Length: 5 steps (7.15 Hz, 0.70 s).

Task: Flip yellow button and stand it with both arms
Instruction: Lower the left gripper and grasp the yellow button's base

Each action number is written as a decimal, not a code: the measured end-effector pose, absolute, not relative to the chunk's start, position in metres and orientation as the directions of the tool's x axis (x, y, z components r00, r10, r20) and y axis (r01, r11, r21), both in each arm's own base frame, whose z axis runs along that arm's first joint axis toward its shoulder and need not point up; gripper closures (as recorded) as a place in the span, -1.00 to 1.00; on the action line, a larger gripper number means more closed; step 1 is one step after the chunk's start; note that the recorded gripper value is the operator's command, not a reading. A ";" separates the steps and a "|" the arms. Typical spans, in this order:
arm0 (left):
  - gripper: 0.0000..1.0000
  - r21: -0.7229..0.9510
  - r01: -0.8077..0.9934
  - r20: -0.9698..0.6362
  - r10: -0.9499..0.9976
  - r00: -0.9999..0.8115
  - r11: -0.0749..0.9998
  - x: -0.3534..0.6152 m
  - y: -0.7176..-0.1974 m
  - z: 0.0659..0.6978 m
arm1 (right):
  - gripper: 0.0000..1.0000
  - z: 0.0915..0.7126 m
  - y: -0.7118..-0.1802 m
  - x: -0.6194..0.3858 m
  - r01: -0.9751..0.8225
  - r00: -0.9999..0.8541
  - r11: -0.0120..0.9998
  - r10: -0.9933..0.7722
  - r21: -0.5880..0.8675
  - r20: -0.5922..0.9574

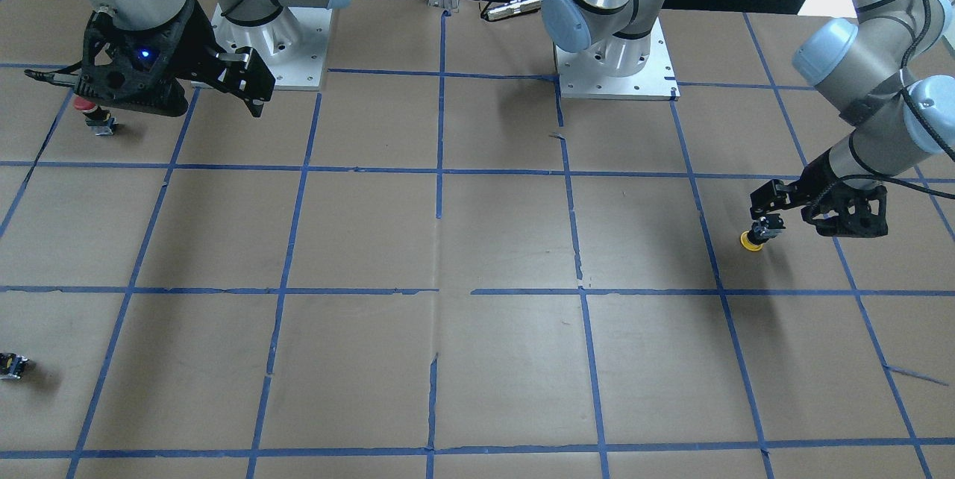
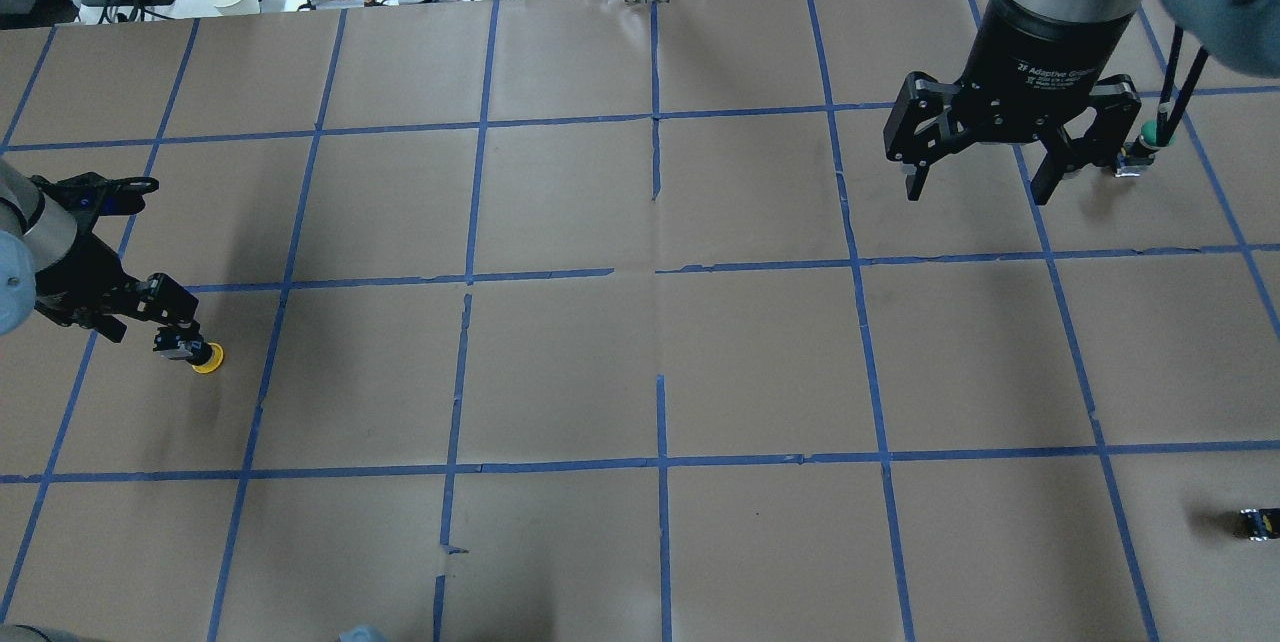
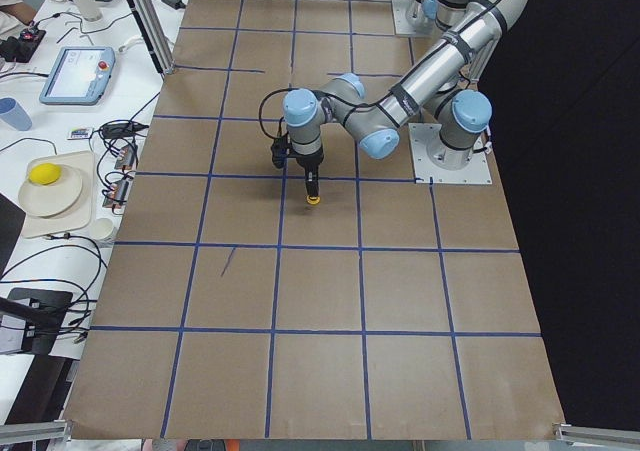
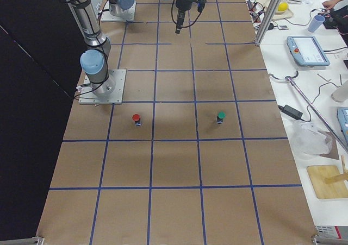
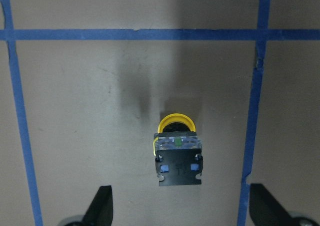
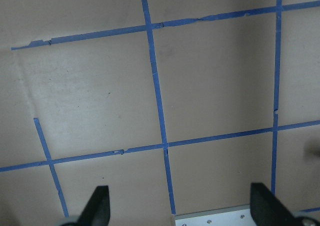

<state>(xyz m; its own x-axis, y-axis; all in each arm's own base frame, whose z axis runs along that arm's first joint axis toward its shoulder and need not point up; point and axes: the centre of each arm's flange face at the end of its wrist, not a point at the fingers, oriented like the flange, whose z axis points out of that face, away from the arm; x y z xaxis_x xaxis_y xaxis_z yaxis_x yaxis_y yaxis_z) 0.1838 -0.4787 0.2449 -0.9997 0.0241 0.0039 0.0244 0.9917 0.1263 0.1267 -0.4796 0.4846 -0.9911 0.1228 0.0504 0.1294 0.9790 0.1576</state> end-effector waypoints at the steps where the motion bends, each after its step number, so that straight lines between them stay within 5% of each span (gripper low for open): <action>1: -0.76 0.125 0.033 0.007 0.032 -0.999 0.992 0.185 -0.481 0.238 | -1.00 0.485 -0.481 0.127 0.130 -0.991 0.980 0.124 0.152 0.048; 2: -0.28 0.123 0.037 0.007 0.036 -0.999 0.992 0.185 -0.482 0.235 | -1.00 0.485 -0.481 0.127 0.130 -0.991 0.980 0.125 0.149 0.045; 5: -0.19 0.121 0.046 0.003 0.046 -0.999 0.992 0.185 -0.483 0.234 | -1.00 0.483 -0.483 0.126 0.132 -0.991 0.979 0.127 0.152 0.045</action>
<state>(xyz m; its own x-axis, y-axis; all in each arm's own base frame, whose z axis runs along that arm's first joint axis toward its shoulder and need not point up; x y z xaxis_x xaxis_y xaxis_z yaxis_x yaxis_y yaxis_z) 0.1851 -0.4828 0.2341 -0.9989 0.0457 0.0034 0.0458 0.9916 0.1213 0.1265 -0.4829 0.4829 -0.9909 0.1267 0.0450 0.1322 0.9795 0.1522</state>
